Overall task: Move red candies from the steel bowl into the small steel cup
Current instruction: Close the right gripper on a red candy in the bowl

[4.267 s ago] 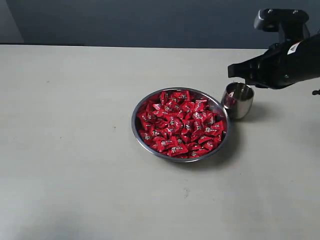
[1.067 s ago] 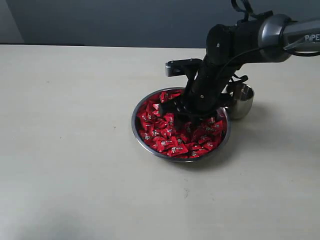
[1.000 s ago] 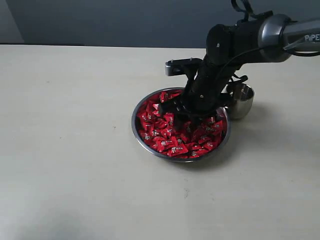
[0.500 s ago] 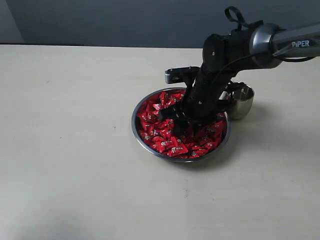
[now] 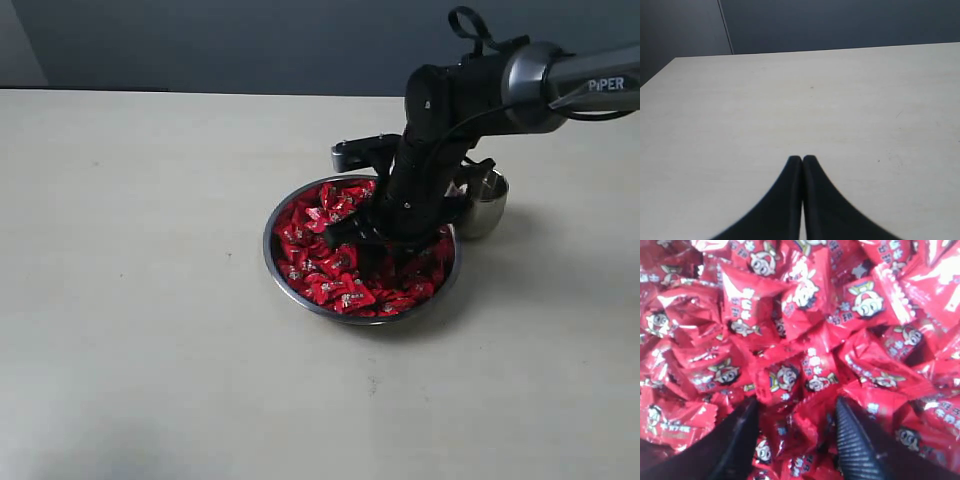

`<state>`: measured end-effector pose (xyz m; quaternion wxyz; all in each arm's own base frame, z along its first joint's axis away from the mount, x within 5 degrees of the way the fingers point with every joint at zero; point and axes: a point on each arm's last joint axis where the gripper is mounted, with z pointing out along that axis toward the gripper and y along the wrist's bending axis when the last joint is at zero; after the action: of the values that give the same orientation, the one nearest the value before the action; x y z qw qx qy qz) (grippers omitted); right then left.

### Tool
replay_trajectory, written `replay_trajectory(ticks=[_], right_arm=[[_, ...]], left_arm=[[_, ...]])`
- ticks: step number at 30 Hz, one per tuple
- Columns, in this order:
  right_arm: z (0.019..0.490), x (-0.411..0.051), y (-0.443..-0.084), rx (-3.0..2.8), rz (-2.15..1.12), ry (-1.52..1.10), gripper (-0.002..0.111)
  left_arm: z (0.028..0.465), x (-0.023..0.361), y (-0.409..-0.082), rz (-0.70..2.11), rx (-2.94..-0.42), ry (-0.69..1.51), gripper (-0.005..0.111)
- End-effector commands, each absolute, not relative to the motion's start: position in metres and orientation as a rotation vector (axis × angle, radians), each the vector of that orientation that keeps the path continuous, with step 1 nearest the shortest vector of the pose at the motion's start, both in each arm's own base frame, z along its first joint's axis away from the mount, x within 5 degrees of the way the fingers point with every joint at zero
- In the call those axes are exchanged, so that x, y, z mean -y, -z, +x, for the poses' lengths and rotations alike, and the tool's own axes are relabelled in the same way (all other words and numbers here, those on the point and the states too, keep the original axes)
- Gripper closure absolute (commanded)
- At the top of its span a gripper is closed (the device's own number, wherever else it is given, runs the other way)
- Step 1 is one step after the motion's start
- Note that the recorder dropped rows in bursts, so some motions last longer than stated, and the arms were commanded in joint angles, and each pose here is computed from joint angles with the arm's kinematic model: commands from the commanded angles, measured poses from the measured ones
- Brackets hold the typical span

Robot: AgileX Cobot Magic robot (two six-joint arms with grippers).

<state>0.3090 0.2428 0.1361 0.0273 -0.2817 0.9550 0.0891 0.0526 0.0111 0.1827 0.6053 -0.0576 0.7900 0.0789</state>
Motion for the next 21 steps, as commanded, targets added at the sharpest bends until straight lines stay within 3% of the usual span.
replay_trajectory(ticks=[1, 21], right_arm=[[0.3082, -0.2395, -0.1422, -2.94, -0.892, -0.249, 0.061], [0.3097, -0.2386, -0.1421, -2.923, -0.906, -0.227, 0.061]], left_arm=[[0.0526, -0.0108, -0.183, -0.126, -1.817, -0.179, 0.106], [0.0526, -0.0108, -0.183, -0.126, -1.817, -0.179, 0.106]])
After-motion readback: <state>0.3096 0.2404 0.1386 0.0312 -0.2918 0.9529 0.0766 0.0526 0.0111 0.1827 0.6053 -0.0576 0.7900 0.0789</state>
